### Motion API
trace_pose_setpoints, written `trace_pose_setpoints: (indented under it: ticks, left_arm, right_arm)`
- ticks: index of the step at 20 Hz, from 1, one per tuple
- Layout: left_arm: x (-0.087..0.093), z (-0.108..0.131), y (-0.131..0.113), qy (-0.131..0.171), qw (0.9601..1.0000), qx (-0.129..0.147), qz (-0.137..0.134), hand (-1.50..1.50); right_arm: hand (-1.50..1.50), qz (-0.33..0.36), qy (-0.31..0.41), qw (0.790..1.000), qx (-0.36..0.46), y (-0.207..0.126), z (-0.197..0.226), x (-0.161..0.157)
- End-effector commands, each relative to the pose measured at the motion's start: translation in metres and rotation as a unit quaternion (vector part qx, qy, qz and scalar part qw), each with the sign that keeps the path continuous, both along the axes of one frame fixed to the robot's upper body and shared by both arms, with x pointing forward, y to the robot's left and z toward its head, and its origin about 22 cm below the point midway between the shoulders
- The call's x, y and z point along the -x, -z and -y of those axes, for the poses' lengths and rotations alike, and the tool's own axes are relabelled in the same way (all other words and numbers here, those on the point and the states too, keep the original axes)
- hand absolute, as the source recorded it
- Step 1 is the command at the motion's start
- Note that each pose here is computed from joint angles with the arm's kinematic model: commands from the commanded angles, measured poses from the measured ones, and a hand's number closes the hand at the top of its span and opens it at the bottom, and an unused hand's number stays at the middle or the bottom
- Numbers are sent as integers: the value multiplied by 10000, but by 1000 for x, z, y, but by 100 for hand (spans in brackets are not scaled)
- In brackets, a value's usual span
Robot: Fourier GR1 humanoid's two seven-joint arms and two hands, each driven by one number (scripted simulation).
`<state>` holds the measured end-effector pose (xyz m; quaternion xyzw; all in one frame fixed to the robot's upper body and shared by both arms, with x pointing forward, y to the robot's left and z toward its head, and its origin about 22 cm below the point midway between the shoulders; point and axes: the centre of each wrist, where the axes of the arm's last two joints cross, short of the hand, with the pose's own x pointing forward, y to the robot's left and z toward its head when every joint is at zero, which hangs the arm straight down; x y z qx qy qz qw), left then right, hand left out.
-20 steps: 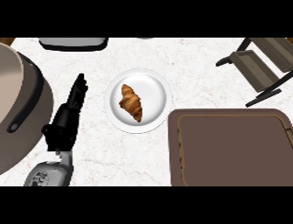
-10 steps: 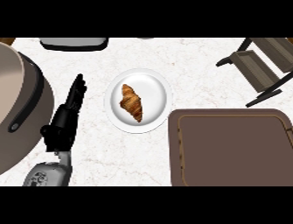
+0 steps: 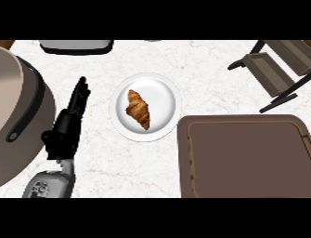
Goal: Pick the can from the tray and place it in the tiered basket
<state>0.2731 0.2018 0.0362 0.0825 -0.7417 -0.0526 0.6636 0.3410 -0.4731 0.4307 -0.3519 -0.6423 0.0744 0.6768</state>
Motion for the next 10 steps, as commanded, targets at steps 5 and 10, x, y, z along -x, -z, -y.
trace_pose_setpoints:
  ticks: [5, 10]
  left_arm:
    - [-2, 0, 2, -3, 9999, 100, -32, 0]
    - [4, -4, 5, -21, 10000, 93, 16, 0]
  right_arm:
    - [-150, 266, 328, 9955, -844, 26, 97, 83]
    - [-150, 399, 161, 9938, -1025, 43, 134, 132]
